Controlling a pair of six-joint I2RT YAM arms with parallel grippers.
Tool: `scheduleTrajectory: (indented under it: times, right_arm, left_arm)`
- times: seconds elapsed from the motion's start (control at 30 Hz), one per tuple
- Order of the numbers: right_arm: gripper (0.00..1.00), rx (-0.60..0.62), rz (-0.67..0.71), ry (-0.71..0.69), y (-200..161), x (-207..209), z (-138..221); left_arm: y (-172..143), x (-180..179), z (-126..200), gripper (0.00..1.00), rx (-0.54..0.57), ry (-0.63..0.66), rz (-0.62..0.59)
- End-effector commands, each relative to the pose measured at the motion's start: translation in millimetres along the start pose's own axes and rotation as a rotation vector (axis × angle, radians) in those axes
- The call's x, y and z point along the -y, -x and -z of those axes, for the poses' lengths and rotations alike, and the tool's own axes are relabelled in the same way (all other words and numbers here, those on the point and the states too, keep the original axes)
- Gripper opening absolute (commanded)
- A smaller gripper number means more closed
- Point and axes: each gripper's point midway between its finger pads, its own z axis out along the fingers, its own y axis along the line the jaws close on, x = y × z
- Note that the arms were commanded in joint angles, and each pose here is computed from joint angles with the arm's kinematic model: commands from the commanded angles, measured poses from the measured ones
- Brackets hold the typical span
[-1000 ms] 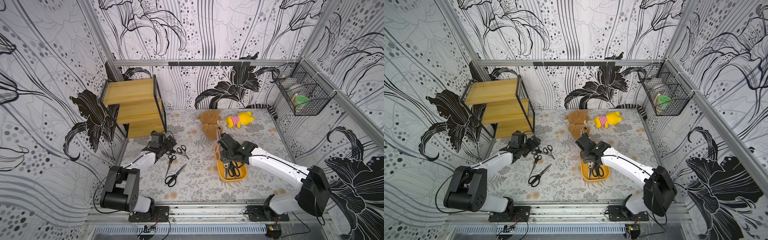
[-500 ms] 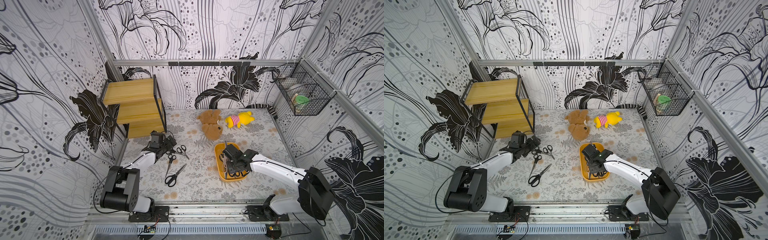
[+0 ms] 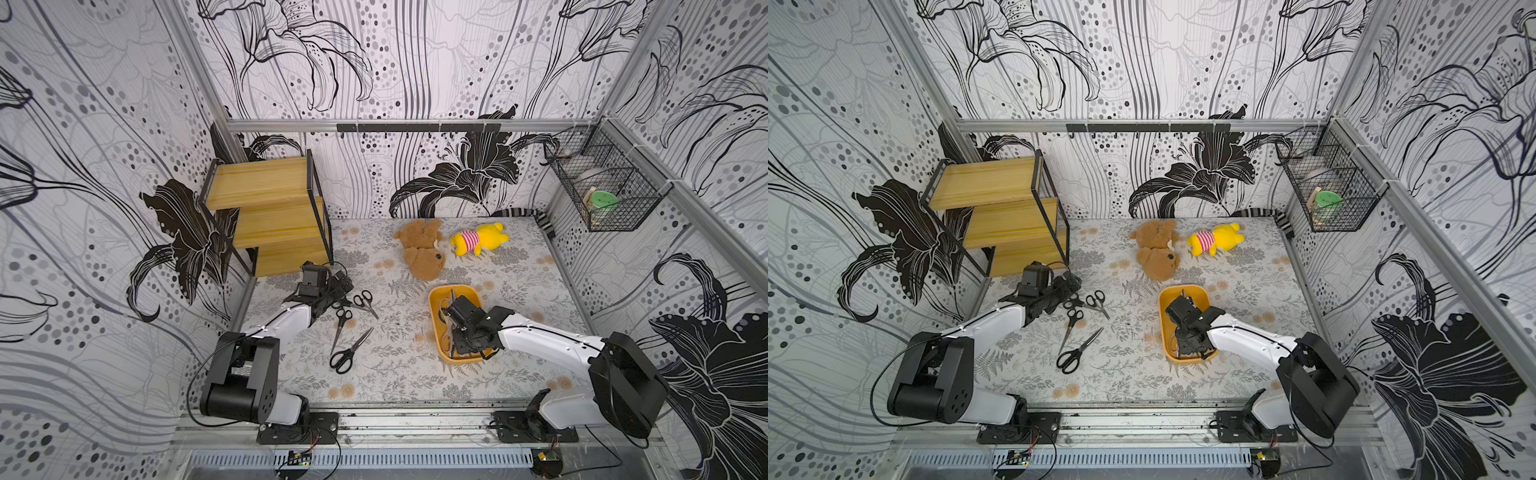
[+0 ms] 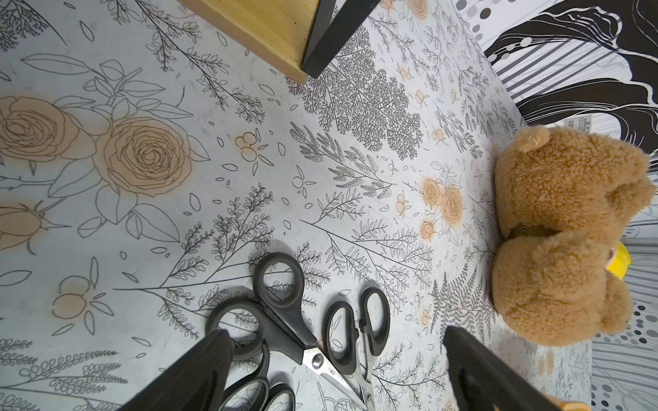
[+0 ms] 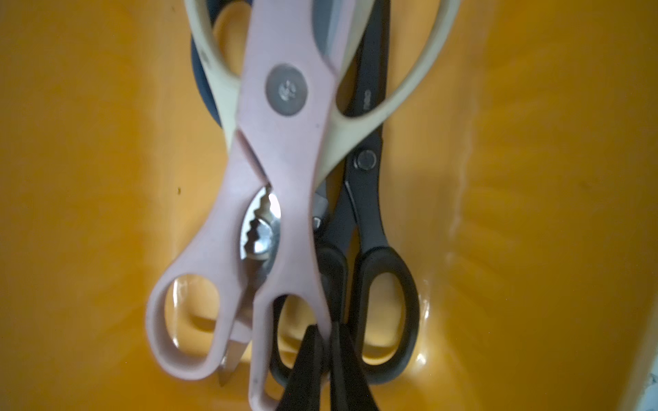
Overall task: Put the scissors into the storage box
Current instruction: Place the scissors in the storage box.
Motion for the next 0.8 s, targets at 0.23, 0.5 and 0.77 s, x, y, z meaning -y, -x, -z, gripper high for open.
scheduleTrajectory:
  times: [0.23,0.5,0.77]
  right_arm:
    - [0.3,0.034,-0.03,-0.004,14.4,-0.4,15.0]
    - [0.36,0.141,-0.01,0.053,71.5,-25.4,49.7]
    - [0.37,0.265,0.029,0.183,147.5,-80.2,57.4]
  left_arm:
    - [2.9,2.1,-2.7,0.97,0.006,-0.009,-0.011]
    - [2.8,2.4,-3.3,0.97,0.003,-0.01,-0.012]
    - [1.8,1.9,-3.8,0.97,-0.001,-0.009,-0.007]
